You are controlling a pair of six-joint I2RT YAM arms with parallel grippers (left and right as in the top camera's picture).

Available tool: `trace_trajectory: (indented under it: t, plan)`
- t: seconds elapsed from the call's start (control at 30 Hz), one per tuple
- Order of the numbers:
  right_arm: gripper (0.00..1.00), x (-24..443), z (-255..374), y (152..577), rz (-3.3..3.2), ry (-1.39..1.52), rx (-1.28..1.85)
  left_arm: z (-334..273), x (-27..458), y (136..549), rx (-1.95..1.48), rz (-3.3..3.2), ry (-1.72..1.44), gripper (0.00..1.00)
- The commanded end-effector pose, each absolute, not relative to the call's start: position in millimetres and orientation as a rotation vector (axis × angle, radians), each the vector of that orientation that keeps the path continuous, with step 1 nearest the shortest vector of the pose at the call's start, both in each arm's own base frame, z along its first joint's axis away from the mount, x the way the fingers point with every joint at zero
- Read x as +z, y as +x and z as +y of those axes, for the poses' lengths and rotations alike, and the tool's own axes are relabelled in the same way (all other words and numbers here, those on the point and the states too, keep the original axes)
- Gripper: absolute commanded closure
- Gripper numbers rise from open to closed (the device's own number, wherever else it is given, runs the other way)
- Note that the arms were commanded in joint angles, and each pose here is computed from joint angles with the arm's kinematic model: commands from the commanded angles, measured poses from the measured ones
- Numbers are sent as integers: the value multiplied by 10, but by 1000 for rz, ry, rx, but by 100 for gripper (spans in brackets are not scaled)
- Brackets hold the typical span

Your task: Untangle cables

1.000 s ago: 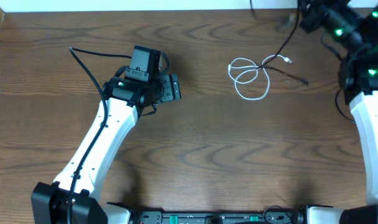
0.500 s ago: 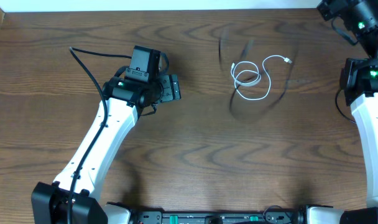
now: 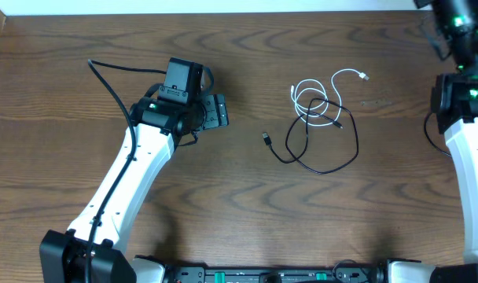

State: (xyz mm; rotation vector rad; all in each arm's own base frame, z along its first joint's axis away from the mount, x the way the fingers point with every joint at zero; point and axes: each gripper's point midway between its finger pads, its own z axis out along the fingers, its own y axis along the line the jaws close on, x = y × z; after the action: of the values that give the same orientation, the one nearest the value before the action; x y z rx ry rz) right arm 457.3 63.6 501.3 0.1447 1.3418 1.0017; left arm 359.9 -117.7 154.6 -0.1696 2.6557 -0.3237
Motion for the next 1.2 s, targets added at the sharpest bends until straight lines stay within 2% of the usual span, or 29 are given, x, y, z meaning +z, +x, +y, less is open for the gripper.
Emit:
trace_trajectory:
  t: [0.0, 0.13, 0.2, 0.47, 0.83, 1.17]
  plan:
    - [96, 4537, 626, 4695, 1525, 171, 900, -1151, 1571, 3623, -301, 2646, -159, 15]
    - [89, 3638, 578, 4712, 1861, 154, 714, -1151, 1571, 3623, -301, 2646, -159, 15]
    - [85, 3020, 472, 4608, 2093, 217, 590, -1151, 1571, 3623, -301, 2646, -159, 15]
    - [76, 1832, 256, 4116, 2587, 340, 348, -1151, 1571, 3623, -301, 2646, -159, 15]
    - [66, 888, 351, 3738, 2984, 325, 289, -1151, 1571, 3624, -300, 2646, -159, 15]
    - [62, 427, 438, 3248, 3258, 413, 211, -1151, 1570, 3623, -301, 2646, -159, 15]
